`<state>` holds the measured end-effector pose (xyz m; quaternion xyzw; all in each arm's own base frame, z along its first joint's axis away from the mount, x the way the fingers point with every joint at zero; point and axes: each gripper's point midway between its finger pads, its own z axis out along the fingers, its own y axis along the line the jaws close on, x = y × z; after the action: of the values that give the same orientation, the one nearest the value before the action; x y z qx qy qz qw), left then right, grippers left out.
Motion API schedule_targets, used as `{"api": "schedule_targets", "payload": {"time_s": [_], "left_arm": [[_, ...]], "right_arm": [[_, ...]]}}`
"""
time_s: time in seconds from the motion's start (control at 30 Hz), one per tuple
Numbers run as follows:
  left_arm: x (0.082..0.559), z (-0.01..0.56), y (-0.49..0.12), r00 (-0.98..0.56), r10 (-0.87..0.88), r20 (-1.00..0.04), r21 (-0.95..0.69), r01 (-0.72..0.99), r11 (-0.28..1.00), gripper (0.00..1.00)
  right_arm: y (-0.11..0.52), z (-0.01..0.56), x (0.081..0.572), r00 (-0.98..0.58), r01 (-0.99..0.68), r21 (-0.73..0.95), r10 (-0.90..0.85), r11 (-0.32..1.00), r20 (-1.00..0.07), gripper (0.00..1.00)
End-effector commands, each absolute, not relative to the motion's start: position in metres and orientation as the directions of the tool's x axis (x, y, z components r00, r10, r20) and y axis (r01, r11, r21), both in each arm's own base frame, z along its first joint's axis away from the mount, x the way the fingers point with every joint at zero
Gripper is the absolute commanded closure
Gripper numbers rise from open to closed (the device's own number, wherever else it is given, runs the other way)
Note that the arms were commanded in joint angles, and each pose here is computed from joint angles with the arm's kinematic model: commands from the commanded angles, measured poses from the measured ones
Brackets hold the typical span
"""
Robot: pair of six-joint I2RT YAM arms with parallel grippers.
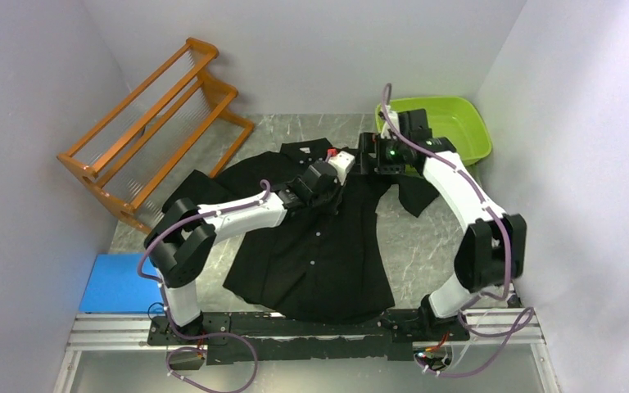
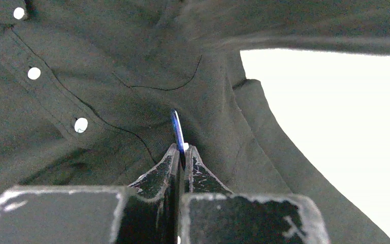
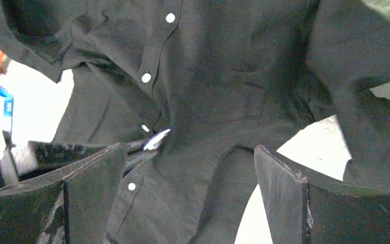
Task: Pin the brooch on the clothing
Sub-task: Pin the brooch to the clothes.
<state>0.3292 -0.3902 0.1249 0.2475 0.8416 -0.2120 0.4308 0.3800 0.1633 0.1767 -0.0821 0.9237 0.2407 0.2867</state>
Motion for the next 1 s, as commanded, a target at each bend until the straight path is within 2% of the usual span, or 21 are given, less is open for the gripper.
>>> {"api": "schedule_targets", "payload": {"time_s": [0.0,0.23,0.47,0.83,0.97], "left_arm": [[0.317,0.159,-0.394,-0.549,0.184,-0.815,-0.252,0.622,0.741,0.97],[0.306,0.172,-0.390,-0.588,0.164,-0.792,-0.333,0.641,0.691,0.97],[0.297,0.195,-0.382,-0.598,0.133,-0.791,-0.406,0.674,0.617,0.97],[0.288,0.222,-0.370,-0.622,0.126,-0.773,-0.467,0.692,0.550,0.97],[0.285,0.233,-0.367,-0.627,0.105,-0.772,-0.491,0.693,0.528,0.97]], "right_arm": [[0.159,0.226,0.389,-0.661,-0.395,0.443,0.086,0.805,-0.746,0.00],[0.173,0.242,0.344,-0.524,-0.606,0.431,0.073,0.668,-0.849,0.00],[0.196,0.234,0.305,-0.490,-0.756,0.458,0.060,0.468,-0.869,0.01],[0.209,0.234,0.277,-0.442,-0.845,0.438,0.057,0.306,-0.895,0.19],[0.214,0.226,0.279,-0.430,-0.850,0.413,0.022,0.327,-0.902,0.22]]}}
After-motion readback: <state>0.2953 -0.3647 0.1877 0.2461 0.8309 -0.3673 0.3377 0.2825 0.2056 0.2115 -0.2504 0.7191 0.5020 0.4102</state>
